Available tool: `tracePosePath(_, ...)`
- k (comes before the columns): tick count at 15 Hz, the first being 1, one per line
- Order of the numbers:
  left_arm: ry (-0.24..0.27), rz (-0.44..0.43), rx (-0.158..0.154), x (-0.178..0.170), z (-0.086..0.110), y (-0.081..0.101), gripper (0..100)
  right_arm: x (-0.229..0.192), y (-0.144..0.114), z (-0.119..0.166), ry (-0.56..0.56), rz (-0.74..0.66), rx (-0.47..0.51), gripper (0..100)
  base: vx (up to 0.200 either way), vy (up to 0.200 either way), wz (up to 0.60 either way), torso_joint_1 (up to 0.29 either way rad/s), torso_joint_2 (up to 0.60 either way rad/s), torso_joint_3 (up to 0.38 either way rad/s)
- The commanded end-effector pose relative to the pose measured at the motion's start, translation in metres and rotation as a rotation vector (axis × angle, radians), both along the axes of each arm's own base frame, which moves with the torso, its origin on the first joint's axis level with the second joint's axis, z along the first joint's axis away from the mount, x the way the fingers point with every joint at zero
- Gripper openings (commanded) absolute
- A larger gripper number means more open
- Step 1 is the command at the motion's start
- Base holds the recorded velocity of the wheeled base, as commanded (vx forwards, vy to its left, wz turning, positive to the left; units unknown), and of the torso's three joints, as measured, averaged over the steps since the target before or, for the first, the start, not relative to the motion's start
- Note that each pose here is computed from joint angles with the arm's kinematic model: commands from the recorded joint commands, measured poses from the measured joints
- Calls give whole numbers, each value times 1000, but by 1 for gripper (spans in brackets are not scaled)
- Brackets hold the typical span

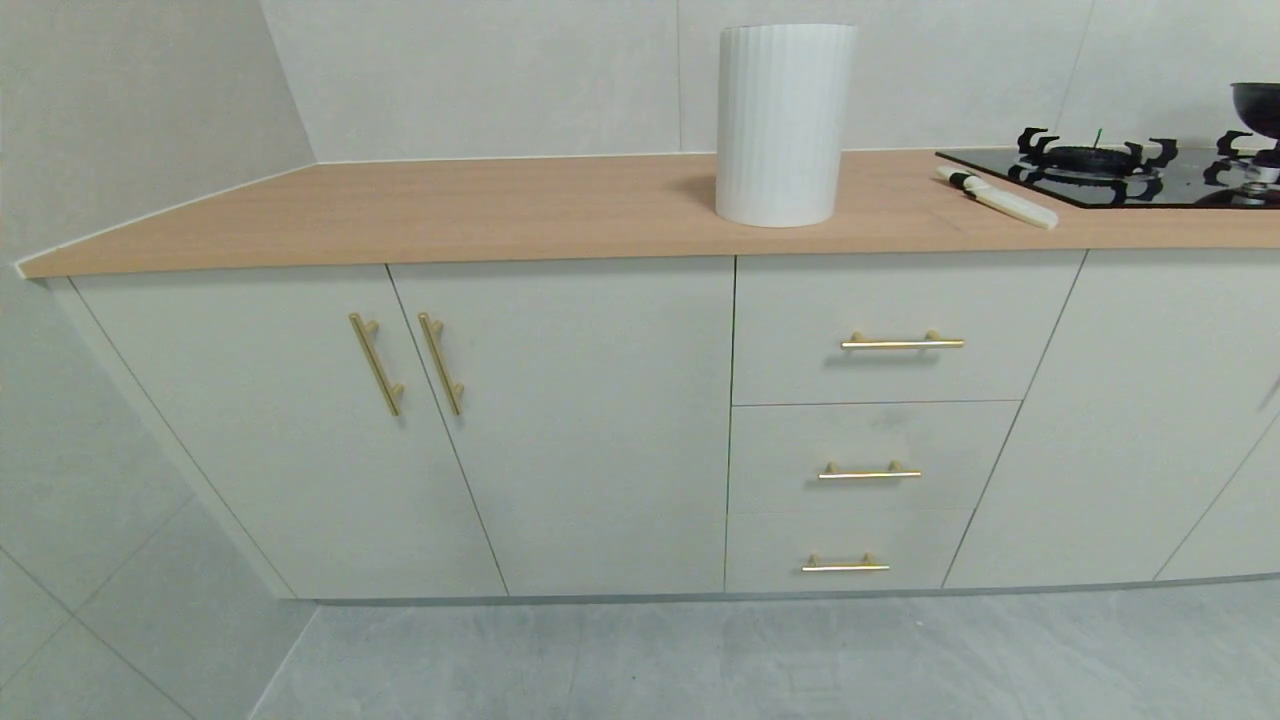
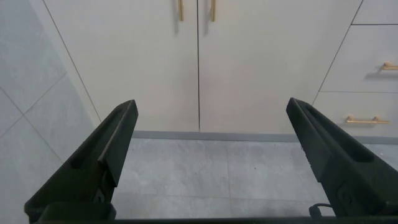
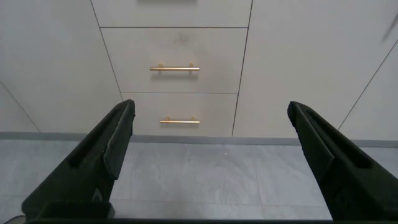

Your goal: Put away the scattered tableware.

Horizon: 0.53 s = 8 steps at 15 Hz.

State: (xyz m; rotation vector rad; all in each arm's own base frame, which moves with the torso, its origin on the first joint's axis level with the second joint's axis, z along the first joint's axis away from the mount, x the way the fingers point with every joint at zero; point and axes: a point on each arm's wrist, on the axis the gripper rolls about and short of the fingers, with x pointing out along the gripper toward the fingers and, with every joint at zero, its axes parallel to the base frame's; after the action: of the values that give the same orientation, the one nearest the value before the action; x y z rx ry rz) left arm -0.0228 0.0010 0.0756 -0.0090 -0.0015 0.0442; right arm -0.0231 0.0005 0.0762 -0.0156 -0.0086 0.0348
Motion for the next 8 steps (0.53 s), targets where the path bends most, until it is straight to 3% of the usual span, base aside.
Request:
tracePosePath(1,0,0,0,0,0,0,100,0,0,-1,7,2,0,100,0,0,0,0,0,0)
tracePosePath(8,0,0,0,0,0,0,100,0,0,-1,7,0,2,100,0,0,0,0,0,0)
